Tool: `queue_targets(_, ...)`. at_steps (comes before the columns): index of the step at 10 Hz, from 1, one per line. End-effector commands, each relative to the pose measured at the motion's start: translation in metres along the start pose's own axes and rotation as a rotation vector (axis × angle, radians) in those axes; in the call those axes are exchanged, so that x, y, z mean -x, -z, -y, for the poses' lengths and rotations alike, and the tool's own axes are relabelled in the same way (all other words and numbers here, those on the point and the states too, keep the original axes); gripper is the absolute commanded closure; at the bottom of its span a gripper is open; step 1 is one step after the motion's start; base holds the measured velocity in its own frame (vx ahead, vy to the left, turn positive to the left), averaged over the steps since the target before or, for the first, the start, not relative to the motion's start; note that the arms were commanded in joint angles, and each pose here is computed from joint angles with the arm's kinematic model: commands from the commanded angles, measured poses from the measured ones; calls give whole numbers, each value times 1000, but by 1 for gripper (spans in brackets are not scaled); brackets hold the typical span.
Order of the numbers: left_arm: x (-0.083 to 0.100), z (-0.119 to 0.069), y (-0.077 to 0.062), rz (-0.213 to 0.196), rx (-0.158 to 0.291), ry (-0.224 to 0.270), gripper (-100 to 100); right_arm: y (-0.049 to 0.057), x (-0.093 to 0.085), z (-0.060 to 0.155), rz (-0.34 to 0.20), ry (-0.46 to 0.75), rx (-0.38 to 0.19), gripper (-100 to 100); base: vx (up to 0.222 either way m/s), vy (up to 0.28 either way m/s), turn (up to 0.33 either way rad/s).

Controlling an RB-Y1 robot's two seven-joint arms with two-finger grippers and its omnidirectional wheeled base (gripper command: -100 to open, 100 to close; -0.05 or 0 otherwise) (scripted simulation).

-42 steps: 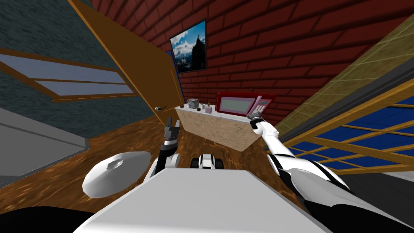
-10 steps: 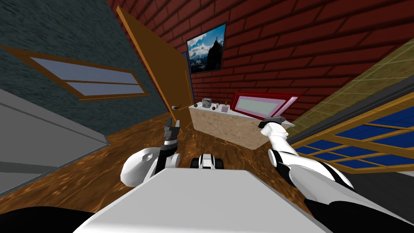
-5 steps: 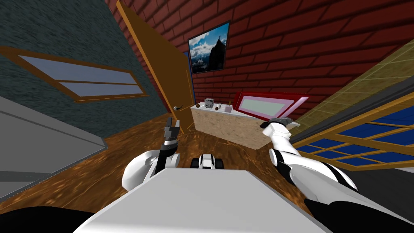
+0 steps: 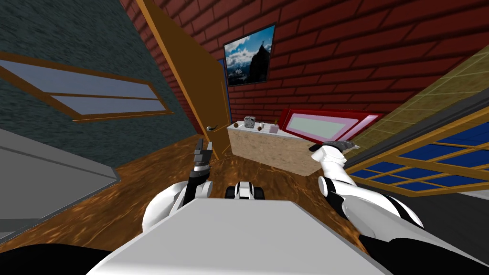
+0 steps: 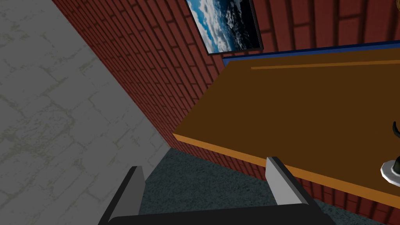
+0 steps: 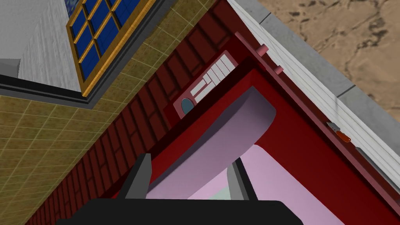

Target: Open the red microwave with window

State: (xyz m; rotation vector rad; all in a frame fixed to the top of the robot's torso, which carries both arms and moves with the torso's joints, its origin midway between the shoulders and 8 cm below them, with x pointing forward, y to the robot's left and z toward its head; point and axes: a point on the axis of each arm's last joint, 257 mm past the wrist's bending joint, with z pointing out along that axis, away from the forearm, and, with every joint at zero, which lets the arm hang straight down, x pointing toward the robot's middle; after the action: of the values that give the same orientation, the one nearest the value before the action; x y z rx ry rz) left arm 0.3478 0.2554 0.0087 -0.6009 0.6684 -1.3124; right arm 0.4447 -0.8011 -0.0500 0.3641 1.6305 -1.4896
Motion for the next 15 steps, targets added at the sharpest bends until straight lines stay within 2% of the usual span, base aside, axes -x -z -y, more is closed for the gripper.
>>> queue_targets(1, 0, 0, 0, 0, 0, 0, 0, -4, -16, 19, -49, 17, -59, 100, 99, 197, -57)
queue_targets(4, 0, 0, 0, 0, 0, 0, 0, -4, -38, 45, -117, 30, -139, 100, 106, 236, -60)
queue_targets(5, 0, 0, 0, 0, 0, 0, 0, -4, -38, 45, -117, 30, -139, 100, 84, 157, -42)
queue_targets(9, 0, 0, 0, 0, 0, 0, 0, 1, -66, 79, -210, 48, -244, 100, 102, 213, -47)
queue_targets(10, 0, 0, 0, 0, 0, 0, 0, -5, -53, 78, -195, 41, -226, -100, 41, 125, -1)
queue_targets(11, 0, 0, 0, 0, 0, 0, 0, -5, -53, 78, -195, 41, -226, -100, -28, -8, 49)
queue_targets(15, 0, 0, 0, 0, 0, 0, 0, -15, -35, 93, -204, 41, -231, -100, -40, -30, 24)
